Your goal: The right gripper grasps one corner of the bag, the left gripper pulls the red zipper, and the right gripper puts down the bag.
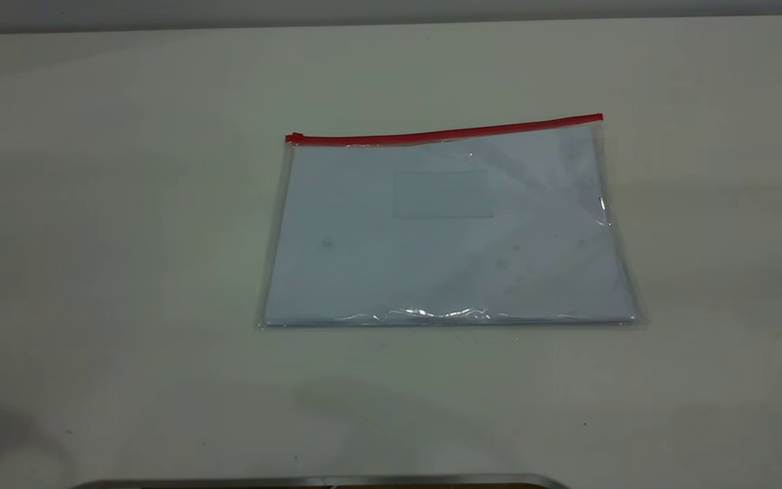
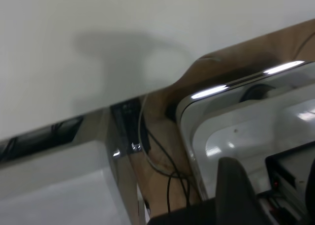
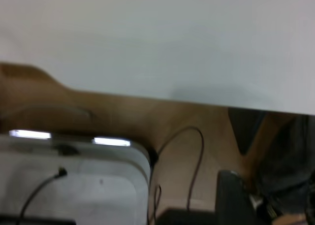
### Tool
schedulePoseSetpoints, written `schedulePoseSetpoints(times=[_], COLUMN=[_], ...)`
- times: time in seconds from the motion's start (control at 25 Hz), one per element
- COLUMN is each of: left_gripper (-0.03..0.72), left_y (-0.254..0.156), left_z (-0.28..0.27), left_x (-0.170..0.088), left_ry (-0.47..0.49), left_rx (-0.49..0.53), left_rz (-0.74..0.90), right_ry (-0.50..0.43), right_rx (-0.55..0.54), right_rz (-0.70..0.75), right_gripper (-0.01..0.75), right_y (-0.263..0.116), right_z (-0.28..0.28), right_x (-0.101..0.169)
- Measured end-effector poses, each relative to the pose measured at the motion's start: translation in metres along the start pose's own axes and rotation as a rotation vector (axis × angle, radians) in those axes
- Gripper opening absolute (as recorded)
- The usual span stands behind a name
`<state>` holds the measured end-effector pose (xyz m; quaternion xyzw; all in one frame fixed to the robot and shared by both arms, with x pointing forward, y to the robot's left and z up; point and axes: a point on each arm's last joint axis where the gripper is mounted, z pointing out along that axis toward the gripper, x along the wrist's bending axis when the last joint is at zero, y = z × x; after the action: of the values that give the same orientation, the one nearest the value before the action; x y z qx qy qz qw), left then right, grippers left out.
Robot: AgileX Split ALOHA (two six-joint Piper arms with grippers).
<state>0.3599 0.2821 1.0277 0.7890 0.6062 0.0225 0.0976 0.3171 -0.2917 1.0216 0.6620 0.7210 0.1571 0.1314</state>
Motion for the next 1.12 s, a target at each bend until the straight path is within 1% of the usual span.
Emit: schedulePoseSetpoints(times=[0.04, 0.2, 0.32, 0.4, 0.48, 0.96, 1.04, 1.12], left_gripper=[0.409, 0.409, 0.409, 0.409, 0.409, 0.410, 0.410, 0.410], left_y=[-0.005, -0.022, -0.034, -0.041, -0.046, -0.084, -0.091, -0.098], left_z=[0.003, 0.008, 0.011, 0.010, 0.007, -0.018, -0.020, -0.023], left_x=[0.001, -0.001, -0.002, -0.001, -0.001, -0.011, -0.013, -0.014], left_ry=[0.010, 0.027, 0.035, 0.061, 0.083, 0.117, 0.123, 0.130], left_rx=[0.010, -0.004, -0.021, -0.030, -0.060, -0.366, -0.414, -0.465], left_rz=[-0.017, -0.070, -0.076, -0.070, -0.070, -0.057, -0.053, -0.048], right_ry=[-0.002, -0.004, -0.005, -0.005, -0.005, -0.006, -0.007, -0.016], right_rx=[-0.017, -0.035, -0.038, -0.041, -0.044, -0.048, -0.078, -0.141], right_rz=[0.007, 0.015, 0.015, 0.015, 0.015, 0.015, 0.015, 0.033], right_gripper=[0.396, 0.396, 0.396, 0.396, 0.396, 0.396, 0.396, 0.396], right_y=[-0.001, -0.001, -0.001, -0.001, -0.001, -0.001, -0.004, -0.009], right_z=[0.000, -0.001, -0.001, -0.001, -0.001, -0.002, -0.005, -0.012], right_x=[0.000, 0.000, 0.000, 0.000, 0.000, 0.000, 0.000, -0.001])
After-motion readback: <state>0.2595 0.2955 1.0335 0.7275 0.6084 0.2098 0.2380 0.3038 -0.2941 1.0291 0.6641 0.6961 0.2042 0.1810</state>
